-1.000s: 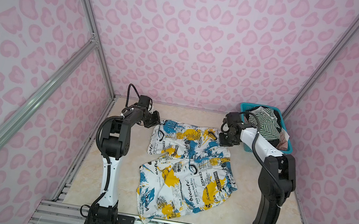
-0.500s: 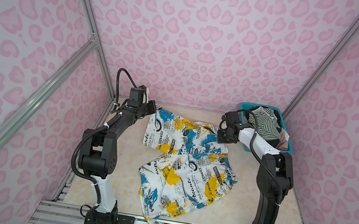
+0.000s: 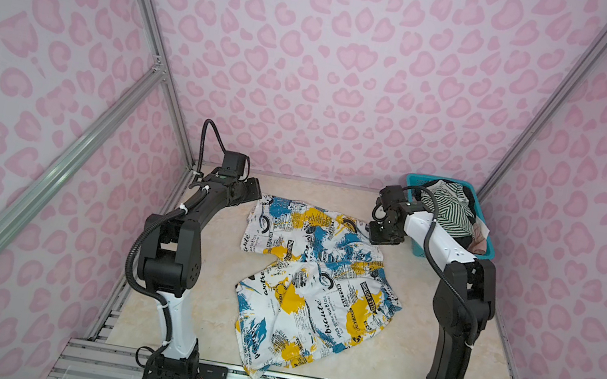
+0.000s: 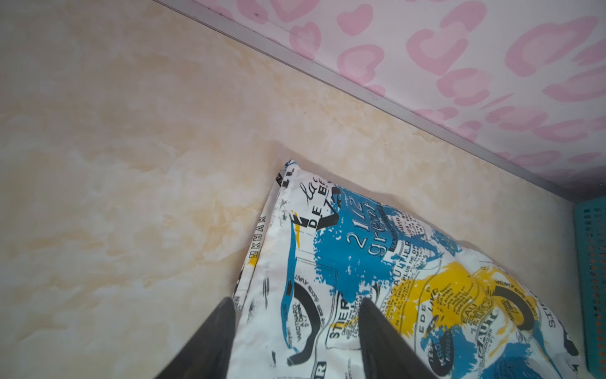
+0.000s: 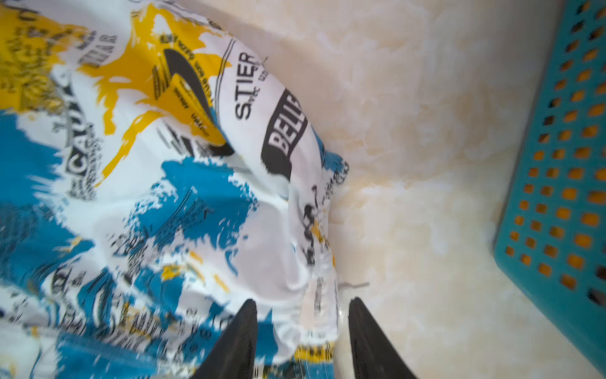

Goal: Fold and stack the mixed laundry pile

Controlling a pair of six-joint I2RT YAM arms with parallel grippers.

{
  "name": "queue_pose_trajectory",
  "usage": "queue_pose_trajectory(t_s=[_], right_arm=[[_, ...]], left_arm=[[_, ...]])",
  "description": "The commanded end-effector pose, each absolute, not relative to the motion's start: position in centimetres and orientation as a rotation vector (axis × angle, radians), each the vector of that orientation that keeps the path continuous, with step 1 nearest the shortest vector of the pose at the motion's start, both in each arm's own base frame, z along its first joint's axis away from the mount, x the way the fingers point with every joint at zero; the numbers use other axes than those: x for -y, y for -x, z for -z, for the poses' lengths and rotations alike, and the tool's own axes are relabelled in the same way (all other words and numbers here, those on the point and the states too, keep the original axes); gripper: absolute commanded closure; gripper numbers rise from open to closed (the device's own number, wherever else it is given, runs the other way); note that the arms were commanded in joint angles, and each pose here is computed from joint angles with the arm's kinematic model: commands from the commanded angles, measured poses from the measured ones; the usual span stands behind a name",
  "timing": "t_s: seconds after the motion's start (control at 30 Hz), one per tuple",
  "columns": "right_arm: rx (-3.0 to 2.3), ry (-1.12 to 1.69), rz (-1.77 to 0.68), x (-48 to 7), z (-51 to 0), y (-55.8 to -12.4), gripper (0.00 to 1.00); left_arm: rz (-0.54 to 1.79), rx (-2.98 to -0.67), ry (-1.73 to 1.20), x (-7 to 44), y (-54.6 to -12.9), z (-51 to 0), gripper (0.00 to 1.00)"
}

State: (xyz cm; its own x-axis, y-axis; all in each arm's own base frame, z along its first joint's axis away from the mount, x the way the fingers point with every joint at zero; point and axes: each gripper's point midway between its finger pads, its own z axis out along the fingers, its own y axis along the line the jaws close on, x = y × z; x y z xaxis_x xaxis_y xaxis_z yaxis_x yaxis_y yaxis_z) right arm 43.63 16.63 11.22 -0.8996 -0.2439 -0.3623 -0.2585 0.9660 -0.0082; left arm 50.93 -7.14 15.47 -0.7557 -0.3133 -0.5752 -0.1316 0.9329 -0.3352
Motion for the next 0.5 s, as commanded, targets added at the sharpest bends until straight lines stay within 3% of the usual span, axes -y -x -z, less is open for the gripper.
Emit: queue_pose_trajectory(t_s=[0.0,0.2,0.47], right_arm=[[-2.809,0.38,-0.089,-16.3,-10.9,-39.3,0.53],[-2.925,0.373,-0.198,-16.9,-6.9,-31.2,0.54],[-2.985,0.199,-0.294,-17.0,-2.9,-25.6,0.59]], left_arm=[[0.399,-2.508,0.248,10.5,-46.4,-15.9,0.4],[0.494,-2.711,0.258,17.0,-37.6,-9.5,0.45],[0.429,-2.805,0.302,18.8,-36.3,-4.7,0.47]])
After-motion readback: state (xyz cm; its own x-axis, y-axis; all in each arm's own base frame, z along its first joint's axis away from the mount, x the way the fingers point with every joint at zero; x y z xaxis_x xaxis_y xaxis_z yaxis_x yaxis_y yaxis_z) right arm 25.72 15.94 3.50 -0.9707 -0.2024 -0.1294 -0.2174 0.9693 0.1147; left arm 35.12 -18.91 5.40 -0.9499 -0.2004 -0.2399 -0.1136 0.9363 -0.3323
